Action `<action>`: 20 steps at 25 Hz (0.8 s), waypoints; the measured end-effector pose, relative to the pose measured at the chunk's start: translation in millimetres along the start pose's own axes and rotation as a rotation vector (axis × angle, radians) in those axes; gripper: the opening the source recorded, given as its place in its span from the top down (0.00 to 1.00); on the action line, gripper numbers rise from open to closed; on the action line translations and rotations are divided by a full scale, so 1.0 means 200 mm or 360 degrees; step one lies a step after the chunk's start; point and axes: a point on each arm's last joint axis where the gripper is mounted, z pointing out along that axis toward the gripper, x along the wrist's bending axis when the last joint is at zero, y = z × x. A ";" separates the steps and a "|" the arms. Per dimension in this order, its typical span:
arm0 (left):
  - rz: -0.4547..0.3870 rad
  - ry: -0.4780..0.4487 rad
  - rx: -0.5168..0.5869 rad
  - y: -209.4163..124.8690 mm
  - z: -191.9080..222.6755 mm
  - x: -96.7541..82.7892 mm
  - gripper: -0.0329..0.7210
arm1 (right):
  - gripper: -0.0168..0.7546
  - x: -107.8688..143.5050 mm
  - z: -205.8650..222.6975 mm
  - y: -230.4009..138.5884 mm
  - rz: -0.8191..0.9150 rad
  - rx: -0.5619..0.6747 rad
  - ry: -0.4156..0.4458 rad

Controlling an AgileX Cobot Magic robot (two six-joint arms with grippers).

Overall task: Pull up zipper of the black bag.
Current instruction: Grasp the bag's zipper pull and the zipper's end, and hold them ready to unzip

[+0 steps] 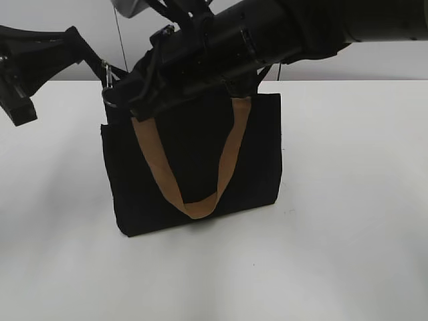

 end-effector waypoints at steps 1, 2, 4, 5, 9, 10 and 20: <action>0.0000 0.0000 0.0000 0.00 0.00 0.00 0.92 | 0.98 0.00 0.00 0.00 0.0012 0.0000 -0.0003; 0.0000 0.0000 0.0000 0.00 0.00 0.00 0.92 | 0.98 0.00 0.00 0.00 0.0021 -0.0001 -0.0005; 0.0000 0.0000 0.0000 0.00 0.00 0.00 0.92 | 0.98 0.00 0.00 0.00 0.0041 -0.0001 -0.0007; 0.0000 0.0000 0.0000 0.00 0.00 0.00 0.92 | 0.98 0.00 0.00 0.00 0.0049 0.0001 -0.0007; 0.0000 0.0000 0.0000 0.00 0.00 0.00 0.92 | 0.98 0.00 -0.01 -0.01 0.0069 0.0043 -0.0021; 0.0000 0.0000 0.0000 0.00 0.00 0.00 0.92 | 0.98 0.00 -0.02 0.00 0.0071 0.0054 -0.0030; 0.0021 0.0011 -0.0030 0.03 -0.01 0.00 0.92 | 0.98 -0.07 -0.18 0.03 0.0211 0.0107 -0.0191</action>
